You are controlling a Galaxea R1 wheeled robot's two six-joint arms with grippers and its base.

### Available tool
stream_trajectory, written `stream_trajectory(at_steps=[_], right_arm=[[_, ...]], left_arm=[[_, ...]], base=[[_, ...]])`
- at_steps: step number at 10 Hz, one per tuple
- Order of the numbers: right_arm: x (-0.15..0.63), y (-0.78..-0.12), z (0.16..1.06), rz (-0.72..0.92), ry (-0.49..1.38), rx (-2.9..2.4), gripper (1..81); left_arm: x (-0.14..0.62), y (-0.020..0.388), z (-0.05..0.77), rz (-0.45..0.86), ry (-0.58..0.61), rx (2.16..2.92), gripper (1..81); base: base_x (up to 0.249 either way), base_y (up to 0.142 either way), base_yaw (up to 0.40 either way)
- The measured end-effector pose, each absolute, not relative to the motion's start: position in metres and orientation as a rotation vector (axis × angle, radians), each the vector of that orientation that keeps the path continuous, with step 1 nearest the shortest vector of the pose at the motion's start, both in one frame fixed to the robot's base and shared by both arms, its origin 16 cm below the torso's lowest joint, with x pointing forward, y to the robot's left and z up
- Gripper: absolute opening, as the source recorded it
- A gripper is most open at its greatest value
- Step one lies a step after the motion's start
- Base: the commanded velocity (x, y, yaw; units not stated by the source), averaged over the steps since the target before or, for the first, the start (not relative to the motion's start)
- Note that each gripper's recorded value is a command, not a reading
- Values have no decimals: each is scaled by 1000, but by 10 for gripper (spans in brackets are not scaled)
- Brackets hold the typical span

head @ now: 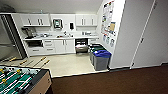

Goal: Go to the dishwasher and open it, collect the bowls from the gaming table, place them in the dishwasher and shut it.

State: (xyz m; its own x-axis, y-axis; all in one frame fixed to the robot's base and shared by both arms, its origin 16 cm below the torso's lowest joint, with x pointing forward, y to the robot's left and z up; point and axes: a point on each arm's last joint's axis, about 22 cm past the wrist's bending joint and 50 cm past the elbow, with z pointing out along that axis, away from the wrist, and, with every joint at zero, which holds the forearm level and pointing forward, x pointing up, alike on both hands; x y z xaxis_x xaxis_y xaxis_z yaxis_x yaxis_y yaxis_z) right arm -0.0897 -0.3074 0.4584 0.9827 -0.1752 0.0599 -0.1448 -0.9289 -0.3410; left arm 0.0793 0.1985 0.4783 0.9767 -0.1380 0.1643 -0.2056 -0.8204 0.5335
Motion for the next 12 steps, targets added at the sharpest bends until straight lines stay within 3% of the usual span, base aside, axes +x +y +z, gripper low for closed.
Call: stream_trajectory(at_steps=[12], right_arm=[[-89,-306,458,-130,229,-2787,10]], left_arm=[[80,196,479,163,-241,2540,10]], base=[[192,0,0]])
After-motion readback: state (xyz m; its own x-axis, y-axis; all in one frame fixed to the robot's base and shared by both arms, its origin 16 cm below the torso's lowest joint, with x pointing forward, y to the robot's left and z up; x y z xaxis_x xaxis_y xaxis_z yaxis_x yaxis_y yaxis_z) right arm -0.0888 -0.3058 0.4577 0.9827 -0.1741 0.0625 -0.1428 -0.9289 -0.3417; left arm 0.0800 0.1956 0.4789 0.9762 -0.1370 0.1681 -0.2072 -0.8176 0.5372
